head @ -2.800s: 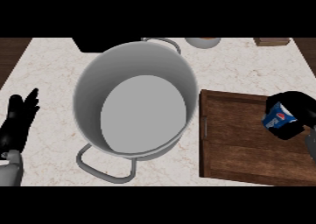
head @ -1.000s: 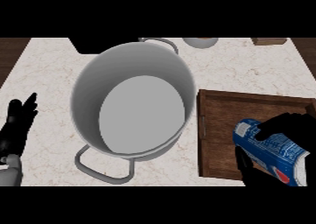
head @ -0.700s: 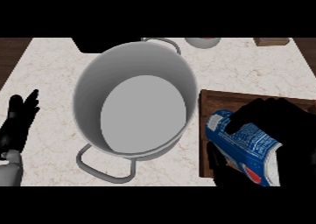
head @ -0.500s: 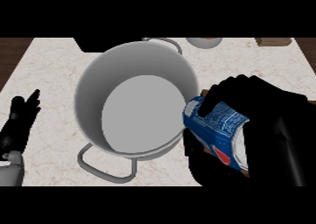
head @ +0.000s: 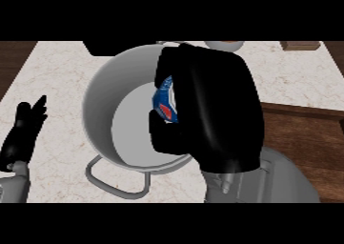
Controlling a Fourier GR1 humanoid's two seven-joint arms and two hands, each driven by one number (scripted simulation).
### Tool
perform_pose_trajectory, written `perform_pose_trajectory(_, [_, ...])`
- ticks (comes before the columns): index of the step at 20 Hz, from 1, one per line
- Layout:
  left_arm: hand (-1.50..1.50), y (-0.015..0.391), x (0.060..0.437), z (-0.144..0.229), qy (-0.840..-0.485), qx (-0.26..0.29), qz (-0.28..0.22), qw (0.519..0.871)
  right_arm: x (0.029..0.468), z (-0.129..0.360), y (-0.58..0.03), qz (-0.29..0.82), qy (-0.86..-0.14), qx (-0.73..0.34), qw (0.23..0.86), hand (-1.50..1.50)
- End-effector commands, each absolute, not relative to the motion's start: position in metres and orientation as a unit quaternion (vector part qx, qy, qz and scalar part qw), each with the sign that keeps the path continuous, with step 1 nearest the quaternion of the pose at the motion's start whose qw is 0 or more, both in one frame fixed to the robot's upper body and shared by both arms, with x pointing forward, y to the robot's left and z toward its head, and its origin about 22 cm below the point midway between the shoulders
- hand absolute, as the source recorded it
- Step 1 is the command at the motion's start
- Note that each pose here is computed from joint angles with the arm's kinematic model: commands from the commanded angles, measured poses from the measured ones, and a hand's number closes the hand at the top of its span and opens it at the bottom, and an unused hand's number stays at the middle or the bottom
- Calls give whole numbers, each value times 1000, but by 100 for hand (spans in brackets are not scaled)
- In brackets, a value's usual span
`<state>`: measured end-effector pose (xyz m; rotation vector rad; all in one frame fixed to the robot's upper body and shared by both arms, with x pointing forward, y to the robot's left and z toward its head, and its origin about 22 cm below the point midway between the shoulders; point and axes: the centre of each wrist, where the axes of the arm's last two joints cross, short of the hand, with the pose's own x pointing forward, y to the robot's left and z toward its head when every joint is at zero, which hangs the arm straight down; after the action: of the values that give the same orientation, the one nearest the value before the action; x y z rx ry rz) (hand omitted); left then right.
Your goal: Pick the can from the tray and place it in the pot
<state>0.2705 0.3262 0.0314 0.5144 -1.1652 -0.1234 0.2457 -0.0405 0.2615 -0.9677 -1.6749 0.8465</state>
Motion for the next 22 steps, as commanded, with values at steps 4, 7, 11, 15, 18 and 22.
perform_pose_trajectory(4, [0,332,274,28,-546,238,-56,802,280,234,-20,366,-636,-356,578,150])
perform_pose_trajectory(7, [0,333,270,21,-545,240,-55,801,294,212,-14,335,-618,-332,628,-150])
perform_pose_trajectory(11, [0,317,276,38,-549,237,-62,800,308,182,3,324,-635,-297,635,-150])
perform_pose_trajectory(15, [0,317,272,28,-542,237,-62,804,299,165,-5,238,-680,-238,651,-150])
perform_pose_trajectory(18, [0,328,276,34,-552,240,-58,797,313,179,-20,151,-721,-226,637,-150])
perform_pose_trajectory(22, [0,325,278,37,-550,238,-49,799,316,187,-30,69,-752,-216,618,-150])
